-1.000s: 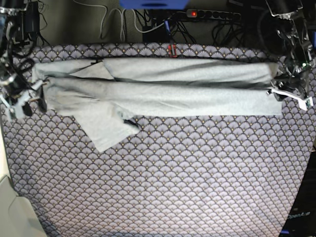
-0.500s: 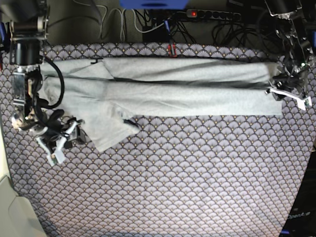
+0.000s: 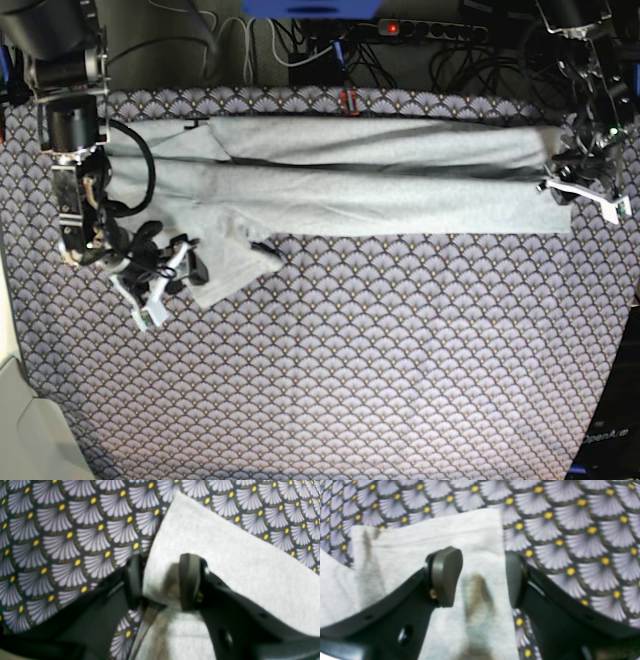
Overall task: Fold the T-shirt properly
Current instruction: 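Release the right gripper and move it to the sleeve, then grasp the sleeve with the right gripper while the left holds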
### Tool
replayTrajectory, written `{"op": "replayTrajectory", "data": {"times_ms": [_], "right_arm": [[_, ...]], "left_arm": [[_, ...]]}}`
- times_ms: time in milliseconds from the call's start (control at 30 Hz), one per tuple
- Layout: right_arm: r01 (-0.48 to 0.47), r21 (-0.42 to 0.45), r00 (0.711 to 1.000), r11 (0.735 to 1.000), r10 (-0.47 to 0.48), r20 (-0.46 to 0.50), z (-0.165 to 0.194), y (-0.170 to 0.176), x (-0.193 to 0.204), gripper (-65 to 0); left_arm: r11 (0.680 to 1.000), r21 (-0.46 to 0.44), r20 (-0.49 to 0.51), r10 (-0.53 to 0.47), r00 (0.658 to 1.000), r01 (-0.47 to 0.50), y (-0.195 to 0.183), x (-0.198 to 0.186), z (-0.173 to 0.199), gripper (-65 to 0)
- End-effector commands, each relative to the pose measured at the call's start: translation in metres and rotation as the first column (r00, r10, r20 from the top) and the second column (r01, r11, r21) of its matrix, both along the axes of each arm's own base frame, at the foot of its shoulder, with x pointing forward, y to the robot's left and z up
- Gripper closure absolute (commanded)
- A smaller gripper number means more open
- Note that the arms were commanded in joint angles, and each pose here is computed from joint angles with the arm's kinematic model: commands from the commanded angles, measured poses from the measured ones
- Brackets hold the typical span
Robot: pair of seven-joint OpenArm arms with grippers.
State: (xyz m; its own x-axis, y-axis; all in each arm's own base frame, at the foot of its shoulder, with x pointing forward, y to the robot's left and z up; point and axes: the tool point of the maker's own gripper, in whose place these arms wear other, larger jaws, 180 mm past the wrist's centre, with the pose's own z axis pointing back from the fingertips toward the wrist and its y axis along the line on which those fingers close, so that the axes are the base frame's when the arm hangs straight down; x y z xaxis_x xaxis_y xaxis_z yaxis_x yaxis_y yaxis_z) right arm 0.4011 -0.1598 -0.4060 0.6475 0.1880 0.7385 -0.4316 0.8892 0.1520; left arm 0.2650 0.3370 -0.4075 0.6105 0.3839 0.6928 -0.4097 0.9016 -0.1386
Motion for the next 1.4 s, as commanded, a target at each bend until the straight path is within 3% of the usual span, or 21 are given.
{"op": "replayTrajectory", "data": {"times_ms": [0, 400, 633, 867, 1133, 1367], "right_arm": [[0.012, 0.018, 0.996, 1.0, -0.013, 0.086, 0.027, -0.005, 0.021, -32.7], [0.064, 0.046, 0.995, 0.997, -0.067, 0.067, 0.022, -0.017, 0.037, -32.7], [-0.014, 0.035, 0.999, 0.999, 0.013, 0.051, 0.009, 0.012, 0.029, -32.7], [0.019, 0.048, 1.0, 0.999, -0.02, 0.01, -0.01, 0.006, 0.022, -32.3], [0.039, 0.062, 0.999, 0.997, -0.039, 0.003, -0.017, 0.002, 0.02, -17.7], [0.041, 0.059, 0.999, 0.997, -0.042, 0.008, -0.015, 0.0, 0.022, -16.0]], "left_arm": [[1.0, 0.028, 0.048, -0.001, 0.999, -0.001, 0.007, 0.01, 0.016, -24.6], [1.0, 0.028, 0.048, -0.002, 0.999, 0.001, 0.007, 0.011, 0.016, -24.6], [1.0, 0.028, 0.049, -0.001, 0.999, -0.001, 0.007, 0.011, 0.017, -24.6], [1.0, 0.028, 0.047, -0.004, 0.999, 0.002, 0.007, 0.01, 0.016, -24.6], [1.0, 0.028, 0.045, -0.005, 0.999, 0.004, 0.007, 0.01, 0.015, -24.6], [1.0, 0.029, 0.045, -0.005, 0.999, 0.004, 0.007, 0.009, 0.015, -24.6]]}}
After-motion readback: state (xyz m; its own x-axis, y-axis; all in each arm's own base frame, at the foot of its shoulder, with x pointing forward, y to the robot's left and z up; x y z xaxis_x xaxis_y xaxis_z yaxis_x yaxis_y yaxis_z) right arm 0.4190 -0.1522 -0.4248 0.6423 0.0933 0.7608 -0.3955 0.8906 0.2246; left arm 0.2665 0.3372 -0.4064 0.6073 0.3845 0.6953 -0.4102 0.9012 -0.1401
